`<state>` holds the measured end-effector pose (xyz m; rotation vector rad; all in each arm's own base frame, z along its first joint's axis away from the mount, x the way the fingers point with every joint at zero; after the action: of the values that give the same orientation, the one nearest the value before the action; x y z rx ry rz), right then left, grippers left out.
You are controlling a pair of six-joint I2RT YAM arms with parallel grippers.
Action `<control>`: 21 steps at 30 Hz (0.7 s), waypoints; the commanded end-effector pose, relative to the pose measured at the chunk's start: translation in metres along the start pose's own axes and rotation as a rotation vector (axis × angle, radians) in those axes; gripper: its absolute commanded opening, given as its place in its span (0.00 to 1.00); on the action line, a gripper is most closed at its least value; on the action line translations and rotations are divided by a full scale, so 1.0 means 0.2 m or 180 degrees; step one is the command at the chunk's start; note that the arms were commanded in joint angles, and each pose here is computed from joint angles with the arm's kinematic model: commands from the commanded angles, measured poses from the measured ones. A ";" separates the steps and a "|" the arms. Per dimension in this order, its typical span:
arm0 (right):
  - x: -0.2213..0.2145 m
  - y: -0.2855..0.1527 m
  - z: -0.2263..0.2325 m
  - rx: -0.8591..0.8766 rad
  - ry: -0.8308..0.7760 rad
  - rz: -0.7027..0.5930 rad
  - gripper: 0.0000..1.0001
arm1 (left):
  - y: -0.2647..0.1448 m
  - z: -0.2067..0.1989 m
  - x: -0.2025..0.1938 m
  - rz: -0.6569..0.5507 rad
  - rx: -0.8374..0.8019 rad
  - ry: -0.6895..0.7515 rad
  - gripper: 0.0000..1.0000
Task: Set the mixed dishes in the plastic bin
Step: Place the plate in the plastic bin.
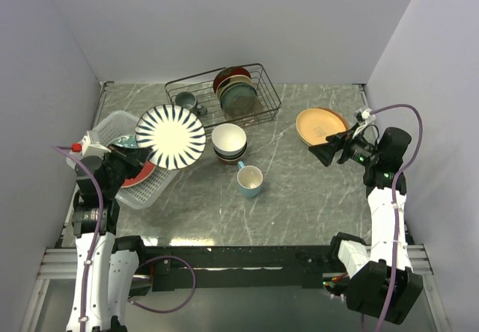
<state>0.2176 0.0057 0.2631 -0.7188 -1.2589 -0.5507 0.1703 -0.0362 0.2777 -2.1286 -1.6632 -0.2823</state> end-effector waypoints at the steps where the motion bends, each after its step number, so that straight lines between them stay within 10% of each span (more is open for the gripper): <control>1: 0.04 -0.02 0.01 -0.0010 -0.0174 -0.0131 0.98 | -0.05 -0.19 0.11 -0.0504 -0.0438 -0.0003 0.01; 21: 0.05 -0.03 0.00 -0.0118 -0.0172 -0.0094 0.98 | 0.04 -0.17 0.34 -0.1003 -0.0080 -0.0176 0.01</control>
<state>0.2140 0.0060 0.2652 -0.7289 -1.2726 -0.5646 0.1917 -0.0029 0.2844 -1.8666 -1.8451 -0.1205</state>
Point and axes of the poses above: each gripper's point midway between its finger pads, its own y axis out along the fingers, its own z axis along the line the jaws close on, x = y × z, the point moved 9 cm from there along -y, back along the fingers, and after that the axes turned 10 degrees about -y, right-handed, at the moved point
